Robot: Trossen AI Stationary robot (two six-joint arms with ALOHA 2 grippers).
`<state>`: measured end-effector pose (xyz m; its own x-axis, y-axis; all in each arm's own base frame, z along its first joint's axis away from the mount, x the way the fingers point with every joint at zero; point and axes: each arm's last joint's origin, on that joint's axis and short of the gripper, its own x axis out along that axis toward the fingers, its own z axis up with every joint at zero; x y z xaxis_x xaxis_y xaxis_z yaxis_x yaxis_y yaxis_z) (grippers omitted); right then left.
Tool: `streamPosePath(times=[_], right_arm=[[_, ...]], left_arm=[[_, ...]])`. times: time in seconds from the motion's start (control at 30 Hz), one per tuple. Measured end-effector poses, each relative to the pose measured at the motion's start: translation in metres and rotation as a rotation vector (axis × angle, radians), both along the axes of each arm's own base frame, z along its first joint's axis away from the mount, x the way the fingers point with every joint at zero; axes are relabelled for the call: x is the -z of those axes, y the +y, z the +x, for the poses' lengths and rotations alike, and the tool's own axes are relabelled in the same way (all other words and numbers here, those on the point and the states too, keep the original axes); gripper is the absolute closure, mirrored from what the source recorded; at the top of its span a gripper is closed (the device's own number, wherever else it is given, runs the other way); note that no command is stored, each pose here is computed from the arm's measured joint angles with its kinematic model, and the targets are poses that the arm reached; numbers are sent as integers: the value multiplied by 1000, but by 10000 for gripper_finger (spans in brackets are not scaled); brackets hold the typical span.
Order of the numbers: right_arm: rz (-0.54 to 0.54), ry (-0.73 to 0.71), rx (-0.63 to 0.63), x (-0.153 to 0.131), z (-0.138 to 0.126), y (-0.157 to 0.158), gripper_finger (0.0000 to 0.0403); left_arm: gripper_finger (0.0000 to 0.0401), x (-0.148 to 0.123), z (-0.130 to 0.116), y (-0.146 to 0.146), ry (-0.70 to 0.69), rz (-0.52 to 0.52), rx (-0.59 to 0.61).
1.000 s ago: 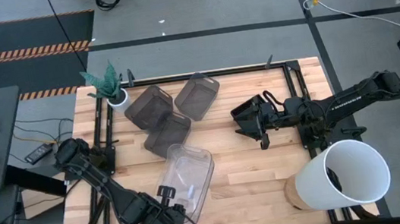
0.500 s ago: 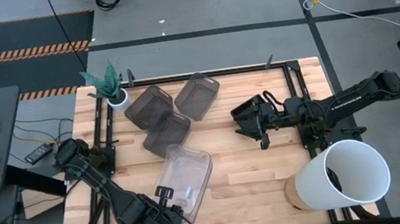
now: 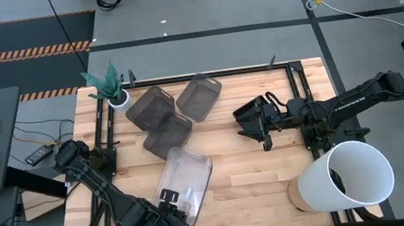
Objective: Stack baskets by color
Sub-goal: Stack the transparent bin on top of the transparent bins, then stack the bottom black bin on top of the top left black bin
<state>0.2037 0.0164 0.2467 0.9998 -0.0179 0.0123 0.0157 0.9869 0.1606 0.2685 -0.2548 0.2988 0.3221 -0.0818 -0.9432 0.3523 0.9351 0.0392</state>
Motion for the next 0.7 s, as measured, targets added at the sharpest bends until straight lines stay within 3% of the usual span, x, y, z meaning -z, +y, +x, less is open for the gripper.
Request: streamPosePath(times=[0.17, 0.47, 0.6, 0.7], right_arm=[[5, 0, -5, 0, 0, 1, 172], [5, 0, -21, 0, 0, 4, 172], [5, 0, -24, 0, -1, 6, 172], [5, 0, -11, 0, -1, 7, 172]], left_arm=[[192, -1, -4, -5, -70, 71, 31], [204, 8, -7, -15, -165, 87, 29], [202, 25, -13, -14, -129, 115, 30], [203, 20, -12, -14, -151, 90, 16]])
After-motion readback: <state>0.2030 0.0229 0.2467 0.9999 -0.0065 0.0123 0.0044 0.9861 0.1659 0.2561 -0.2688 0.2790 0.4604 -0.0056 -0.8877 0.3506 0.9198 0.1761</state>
